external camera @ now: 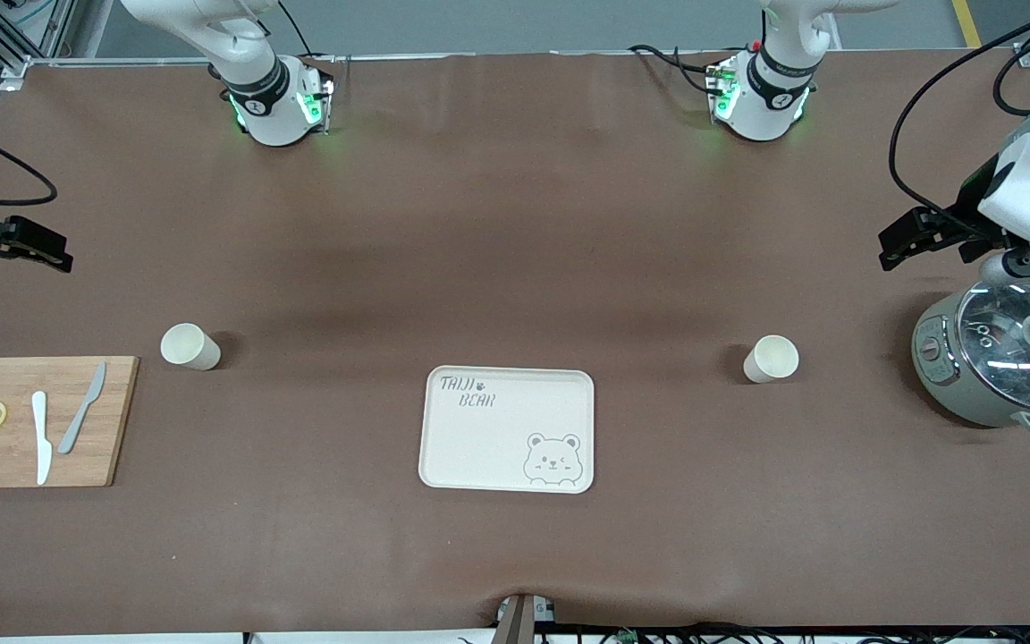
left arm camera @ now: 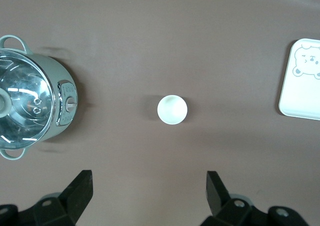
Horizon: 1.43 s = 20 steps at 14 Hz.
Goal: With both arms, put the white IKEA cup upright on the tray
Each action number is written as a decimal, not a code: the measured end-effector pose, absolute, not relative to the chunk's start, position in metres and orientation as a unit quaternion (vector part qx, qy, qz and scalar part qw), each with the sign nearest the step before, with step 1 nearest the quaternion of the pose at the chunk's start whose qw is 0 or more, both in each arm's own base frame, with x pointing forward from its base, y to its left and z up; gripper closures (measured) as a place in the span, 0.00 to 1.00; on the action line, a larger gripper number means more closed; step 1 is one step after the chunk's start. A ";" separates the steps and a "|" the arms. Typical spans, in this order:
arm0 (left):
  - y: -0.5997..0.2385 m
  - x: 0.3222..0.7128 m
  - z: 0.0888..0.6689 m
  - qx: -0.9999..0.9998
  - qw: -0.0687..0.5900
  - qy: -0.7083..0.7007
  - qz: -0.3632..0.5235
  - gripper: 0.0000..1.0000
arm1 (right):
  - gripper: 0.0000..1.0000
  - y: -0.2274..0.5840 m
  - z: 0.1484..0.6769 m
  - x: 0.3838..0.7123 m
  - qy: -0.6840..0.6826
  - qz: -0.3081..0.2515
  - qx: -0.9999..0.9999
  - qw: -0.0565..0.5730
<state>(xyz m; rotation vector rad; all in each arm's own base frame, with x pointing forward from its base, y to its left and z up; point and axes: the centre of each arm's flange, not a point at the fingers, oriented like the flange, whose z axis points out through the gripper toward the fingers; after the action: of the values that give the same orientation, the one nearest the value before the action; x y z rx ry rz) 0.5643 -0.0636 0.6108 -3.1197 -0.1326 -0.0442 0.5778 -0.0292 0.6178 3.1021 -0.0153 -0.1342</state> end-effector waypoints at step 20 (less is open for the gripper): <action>-0.060 0.628 0.482 -0.998 0.004 -0.057 0.032 0.00 | 0.00 -0.042 0.604 0.536 -0.016 -0.047 0.998 -0.025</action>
<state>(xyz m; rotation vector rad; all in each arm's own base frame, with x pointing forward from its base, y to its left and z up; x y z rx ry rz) 0.6278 -0.0595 0.4822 -3.1272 -0.1799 0.0988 0.5363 -0.0416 0.6044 3.1882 -0.0506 -0.1506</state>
